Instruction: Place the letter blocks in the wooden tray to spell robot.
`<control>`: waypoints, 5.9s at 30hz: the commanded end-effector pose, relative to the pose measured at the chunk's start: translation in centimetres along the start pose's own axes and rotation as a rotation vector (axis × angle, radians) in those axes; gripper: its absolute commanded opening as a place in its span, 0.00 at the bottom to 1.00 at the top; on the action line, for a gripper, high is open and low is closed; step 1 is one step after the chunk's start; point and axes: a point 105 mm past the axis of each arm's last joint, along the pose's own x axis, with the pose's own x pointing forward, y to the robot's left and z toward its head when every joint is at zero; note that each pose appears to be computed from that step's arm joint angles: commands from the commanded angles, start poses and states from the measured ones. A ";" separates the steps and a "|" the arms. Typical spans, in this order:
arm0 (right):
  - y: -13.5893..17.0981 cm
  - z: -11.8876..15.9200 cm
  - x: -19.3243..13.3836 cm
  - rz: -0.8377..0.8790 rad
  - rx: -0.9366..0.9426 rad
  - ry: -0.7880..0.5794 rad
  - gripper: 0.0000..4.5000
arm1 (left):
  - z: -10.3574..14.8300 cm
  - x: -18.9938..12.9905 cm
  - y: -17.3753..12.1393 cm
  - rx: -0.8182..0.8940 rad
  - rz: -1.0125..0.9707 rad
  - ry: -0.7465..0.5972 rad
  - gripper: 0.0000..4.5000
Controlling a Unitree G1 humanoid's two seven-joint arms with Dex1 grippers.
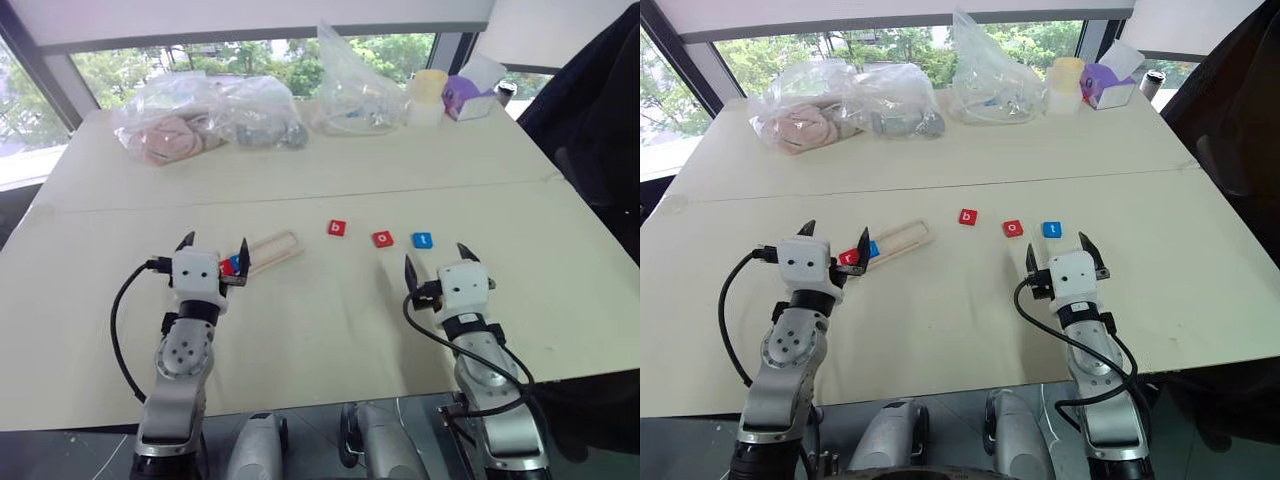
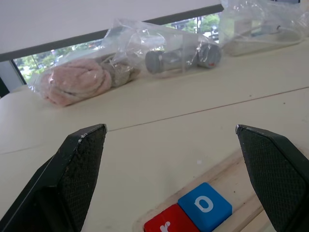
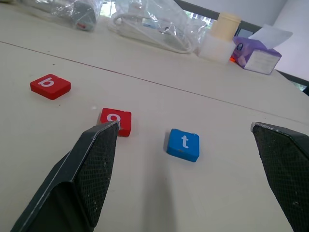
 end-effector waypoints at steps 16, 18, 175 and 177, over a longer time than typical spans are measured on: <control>0.2 1.9 0.3 0.027 -0.019 -0.083 0.98 | 1.7 0.0 0.0 -0.023 -0.010 -0.072 1.00; 0.3 2.0 0.3 0.028 -0.019 -0.084 0.98 | 1.7 0.0 0.0 -0.024 -0.013 -0.072 1.00; 7.2 6.0 10.3 0.473 0.331 0.235 1.00 | 6.4 -1.7 -2.0 0.023 -1.024 0.102 0.99; 8.4 5.7 10.7 0.480 0.336 0.254 1.00 | 6.4 -2.8 -2.1 -0.023 -1.011 0.116 0.99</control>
